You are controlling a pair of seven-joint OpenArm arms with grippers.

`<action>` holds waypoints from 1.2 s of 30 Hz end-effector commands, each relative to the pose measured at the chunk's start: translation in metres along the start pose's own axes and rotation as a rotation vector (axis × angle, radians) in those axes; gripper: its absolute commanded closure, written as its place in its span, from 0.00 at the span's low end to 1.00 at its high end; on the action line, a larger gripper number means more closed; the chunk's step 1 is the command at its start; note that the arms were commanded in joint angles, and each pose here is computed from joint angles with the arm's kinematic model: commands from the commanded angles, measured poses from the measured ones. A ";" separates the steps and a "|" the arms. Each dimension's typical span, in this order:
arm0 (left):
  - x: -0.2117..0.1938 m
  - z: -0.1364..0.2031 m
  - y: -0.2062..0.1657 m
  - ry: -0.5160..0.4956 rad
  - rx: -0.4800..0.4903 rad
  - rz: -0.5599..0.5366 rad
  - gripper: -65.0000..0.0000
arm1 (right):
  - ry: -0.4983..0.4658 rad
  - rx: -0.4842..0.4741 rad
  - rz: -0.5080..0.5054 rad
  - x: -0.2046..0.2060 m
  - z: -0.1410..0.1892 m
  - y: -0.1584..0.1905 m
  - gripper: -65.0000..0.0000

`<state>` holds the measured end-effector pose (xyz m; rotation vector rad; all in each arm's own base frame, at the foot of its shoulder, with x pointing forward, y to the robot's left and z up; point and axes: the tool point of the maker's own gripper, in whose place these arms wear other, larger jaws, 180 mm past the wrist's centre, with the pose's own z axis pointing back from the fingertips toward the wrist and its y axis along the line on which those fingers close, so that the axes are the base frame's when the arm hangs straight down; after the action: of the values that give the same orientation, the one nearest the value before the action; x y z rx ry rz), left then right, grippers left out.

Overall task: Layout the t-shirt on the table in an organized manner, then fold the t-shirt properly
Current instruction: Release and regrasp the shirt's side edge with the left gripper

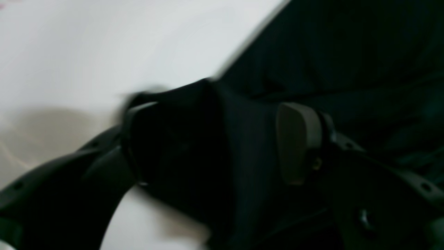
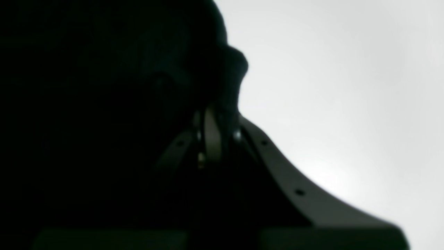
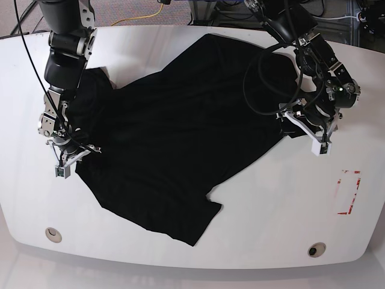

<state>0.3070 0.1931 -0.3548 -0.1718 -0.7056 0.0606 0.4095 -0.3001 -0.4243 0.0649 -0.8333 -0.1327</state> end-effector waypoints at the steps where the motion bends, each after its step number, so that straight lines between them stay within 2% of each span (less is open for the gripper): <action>1: 0.007 -0.004 0.006 -0.030 -0.018 0.073 0.28 | -0.042 -0.007 0.010 0.021 0.003 -0.005 1.00; 7: 0.000 -0.017 0.001 -0.019 -0.064 0.160 0.28 | -0.042 -0.007 0.010 0.021 0.003 -0.005 1.00; 12: 0.007 -0.024 -0.006 -0.057 -0.083 0.153 0.28 | -0.043 -0.006 0.009 0.022 0.003 -0.004 1.00; 21: -0.014 -0.049 -0.029 0.026 -0.160 0.157 0.28 | -0.041 0.005 0.003 0.020 0.001 0.002 1.00; 29: -0.006 -0.053 -0.032 0.020 -0.172 0.161 0.29 | -0.041 0.005 0.003 0.020 0.001 0.002 1.00; 31: -0.006 -0.052 -0.032 0.020 -0.171 0.159 0.32 | -0.041 0.005 0.003 0.020 0.001 0.002 1.00; 33: -0.005 -0.052 -0.032 0.019 -0.170 0.158 0.41 | -0.041 0.006 0.002 0.019 0.001 0.003 1.00; 35: -0.005 -0.052 -0.032 0.019 -0.170 0.158 0.54 | -0.041 0.006 0.002 0.019 0.001 0.003 1.00; 36: -0.005 -0.052 -0.032 0.019 -0.171 0.157 0.57 | -0.041 0.006 0.002 0.019 0.001 0.003 1.00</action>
<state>0.3251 0.1526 -0.4050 -0.3875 -0.6263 0.1567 0.4110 -0.2942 -0.4252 0.0757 -0.8378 -0.1342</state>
